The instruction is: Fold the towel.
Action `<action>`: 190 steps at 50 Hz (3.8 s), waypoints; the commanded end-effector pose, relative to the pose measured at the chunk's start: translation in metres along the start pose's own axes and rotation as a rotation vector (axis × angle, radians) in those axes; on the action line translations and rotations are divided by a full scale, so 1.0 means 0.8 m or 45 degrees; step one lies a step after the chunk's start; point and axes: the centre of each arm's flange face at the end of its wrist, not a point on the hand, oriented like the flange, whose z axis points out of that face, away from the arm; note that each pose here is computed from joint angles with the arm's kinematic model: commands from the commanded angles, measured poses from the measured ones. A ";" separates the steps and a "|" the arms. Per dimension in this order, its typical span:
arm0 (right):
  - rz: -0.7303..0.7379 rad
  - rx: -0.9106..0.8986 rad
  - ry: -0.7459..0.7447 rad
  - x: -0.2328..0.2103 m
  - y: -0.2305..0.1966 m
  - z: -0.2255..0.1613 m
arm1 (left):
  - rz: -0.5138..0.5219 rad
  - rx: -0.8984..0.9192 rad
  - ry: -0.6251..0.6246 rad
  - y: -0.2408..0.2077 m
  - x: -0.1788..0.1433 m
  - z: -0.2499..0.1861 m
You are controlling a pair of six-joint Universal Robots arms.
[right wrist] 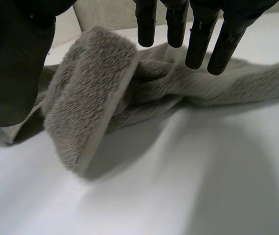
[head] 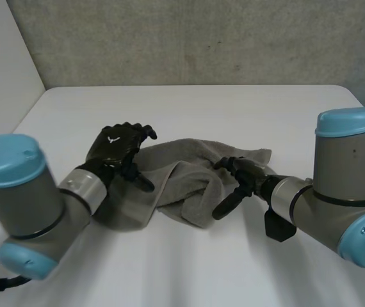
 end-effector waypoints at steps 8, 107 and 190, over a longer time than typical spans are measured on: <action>0.064 -0.078 -0.006 -0.005 0.031 0.034 | 0.000 -0.196 -0.031 0.053 0.016 0.059; -0.858 0.550 -0.009 -0.024 0.013 -0.029 | 0.175 0.148 -0.166 0.029 -0.019 0.021; -1.063 1.842 0.229 -0.104 -0.331 -0.110 | 0.642 1.108 -0.496 -0.308 -0.081 0.045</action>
